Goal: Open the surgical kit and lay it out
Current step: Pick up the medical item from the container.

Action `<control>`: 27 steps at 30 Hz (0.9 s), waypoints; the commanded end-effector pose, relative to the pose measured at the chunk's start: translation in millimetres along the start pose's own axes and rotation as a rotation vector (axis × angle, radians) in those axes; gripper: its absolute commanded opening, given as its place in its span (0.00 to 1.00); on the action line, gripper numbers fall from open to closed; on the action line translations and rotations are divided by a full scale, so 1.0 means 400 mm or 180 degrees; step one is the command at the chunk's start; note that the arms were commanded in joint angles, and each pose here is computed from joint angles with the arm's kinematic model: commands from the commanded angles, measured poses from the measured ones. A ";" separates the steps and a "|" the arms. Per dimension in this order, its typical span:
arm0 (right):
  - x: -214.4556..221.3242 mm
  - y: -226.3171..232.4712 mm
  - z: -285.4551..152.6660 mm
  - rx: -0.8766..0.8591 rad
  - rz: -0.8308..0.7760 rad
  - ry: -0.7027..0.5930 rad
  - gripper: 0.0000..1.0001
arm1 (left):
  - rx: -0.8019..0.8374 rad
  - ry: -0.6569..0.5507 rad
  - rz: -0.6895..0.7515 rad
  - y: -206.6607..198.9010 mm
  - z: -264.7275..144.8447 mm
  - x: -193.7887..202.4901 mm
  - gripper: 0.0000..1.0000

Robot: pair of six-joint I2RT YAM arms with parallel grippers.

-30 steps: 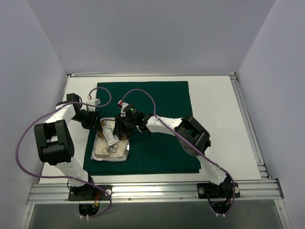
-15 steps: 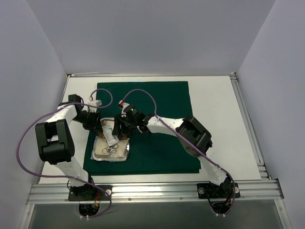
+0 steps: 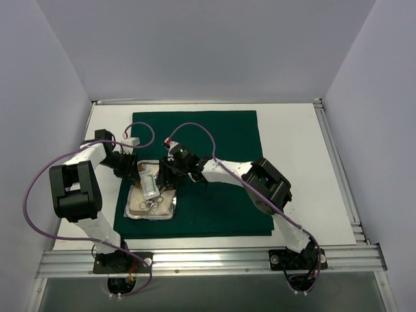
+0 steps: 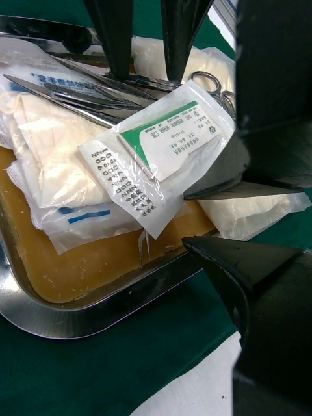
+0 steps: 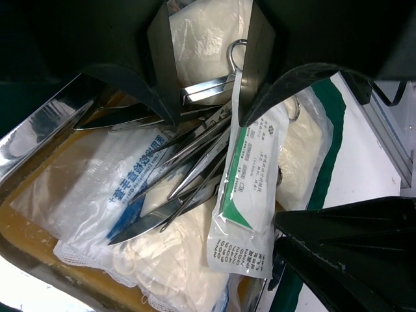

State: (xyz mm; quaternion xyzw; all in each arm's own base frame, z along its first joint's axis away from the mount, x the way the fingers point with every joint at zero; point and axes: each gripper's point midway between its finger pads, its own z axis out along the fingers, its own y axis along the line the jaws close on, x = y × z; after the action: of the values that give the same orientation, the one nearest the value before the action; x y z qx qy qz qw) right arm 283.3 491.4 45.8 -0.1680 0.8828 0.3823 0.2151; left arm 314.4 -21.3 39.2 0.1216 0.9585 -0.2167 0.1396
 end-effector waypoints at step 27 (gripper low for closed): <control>-0.019 0.088 0.046 -0.0434 0.0020 0.0000 0.23 | 0.0015 -0.0072 0.0062 -0.002 0.006 -0.015 0.38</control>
State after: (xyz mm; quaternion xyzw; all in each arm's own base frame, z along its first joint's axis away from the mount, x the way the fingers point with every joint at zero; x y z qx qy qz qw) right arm 275.4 515.6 49.2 -0.1747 0.8698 0.4176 0.1961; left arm 315.4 -21.0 38.3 0.1221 0.9585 -0.2158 0.1406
